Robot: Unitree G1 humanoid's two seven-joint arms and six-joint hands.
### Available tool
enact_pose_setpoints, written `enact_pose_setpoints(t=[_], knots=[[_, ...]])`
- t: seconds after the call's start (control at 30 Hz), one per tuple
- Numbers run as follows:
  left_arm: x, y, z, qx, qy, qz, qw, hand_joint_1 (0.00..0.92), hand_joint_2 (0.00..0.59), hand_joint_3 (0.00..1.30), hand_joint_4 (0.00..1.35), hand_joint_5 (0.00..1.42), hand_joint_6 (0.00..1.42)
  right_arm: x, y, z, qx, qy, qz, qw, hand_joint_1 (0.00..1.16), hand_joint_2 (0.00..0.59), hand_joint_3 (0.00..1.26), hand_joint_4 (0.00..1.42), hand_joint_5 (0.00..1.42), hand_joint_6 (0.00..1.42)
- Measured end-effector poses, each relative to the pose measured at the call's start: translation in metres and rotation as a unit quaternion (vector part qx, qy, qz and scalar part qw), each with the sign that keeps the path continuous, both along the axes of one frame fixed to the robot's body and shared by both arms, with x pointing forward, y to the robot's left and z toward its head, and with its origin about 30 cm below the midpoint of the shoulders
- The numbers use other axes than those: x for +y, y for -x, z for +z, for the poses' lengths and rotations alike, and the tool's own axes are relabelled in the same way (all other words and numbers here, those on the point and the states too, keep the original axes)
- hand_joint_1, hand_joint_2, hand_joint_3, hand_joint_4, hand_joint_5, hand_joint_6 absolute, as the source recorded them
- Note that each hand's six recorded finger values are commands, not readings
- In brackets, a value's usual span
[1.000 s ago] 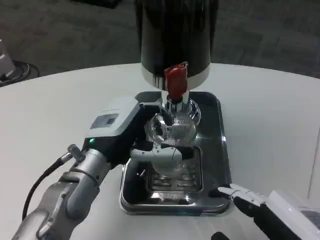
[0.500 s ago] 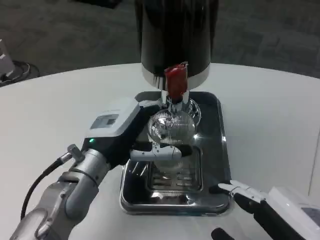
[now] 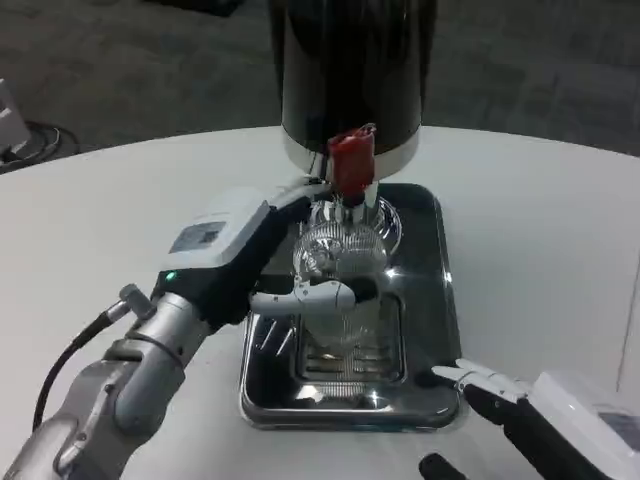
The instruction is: Grasp the cup under the faucet to collect the drink, then remove the cup.
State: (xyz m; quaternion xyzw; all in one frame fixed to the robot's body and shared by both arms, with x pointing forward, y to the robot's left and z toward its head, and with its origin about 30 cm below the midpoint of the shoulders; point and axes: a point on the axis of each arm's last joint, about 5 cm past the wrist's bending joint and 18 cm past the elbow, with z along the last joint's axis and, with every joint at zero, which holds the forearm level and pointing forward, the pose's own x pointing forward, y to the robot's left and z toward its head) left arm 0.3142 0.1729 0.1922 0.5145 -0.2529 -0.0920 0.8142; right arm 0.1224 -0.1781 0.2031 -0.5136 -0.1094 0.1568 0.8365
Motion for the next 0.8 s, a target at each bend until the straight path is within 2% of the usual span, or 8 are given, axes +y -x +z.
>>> enact_pose_setpoints(t=[0.2, 0.33, 0.5, 0.8], knots=[[0.002, 0.001, 0.001, -0.002, 0.017, -0.007, 0.9998, 0.188, 0.054, 0.20, 0.10, 0.29, 0.62, 0.0001, -0.001, 0.0000, -0.001, 0.000, 0.000, 1.0000, 0.37, 0.446, 0.20, 0.11, 0.15, 0.18], [0.006, 0.005, 0.000, -0.002, 0.028, -0.007, 0.9996, 0.185, 0.054, 0.21, 0.12, 0.32, 0.65, -0.0001, -0.002, -0.0016, 0.004, 0.000, -0.001, 1.0000, 0.37, 0.446, 0.20, 0.11, 0.15, 0.18], [0.015, 0.013, 0.001, -0.010, 0.047, -0.004, 0.9988, 0.184, 0.054, 0.24, 0.17, 0.35, 0.69, 0.0004, -0.003, -0.0019, 0.006, -0.002, -0.001, 1.0000, 0.37, 0.446, 0.21, 0.11, 0.15, 0.18], [0.031, 0.034, 0.001, -0.032, 0.090, 0.002, 0.9955, 0.172, 0.062, 0.22, 0.16, 0.36, 0.69, 0.0006, -0.004, -0.0015, 0.006, -0.003, -0.001, 1.0000, 0.37, 0.446, 0.21, 0.11, 0.15, 0.18]])
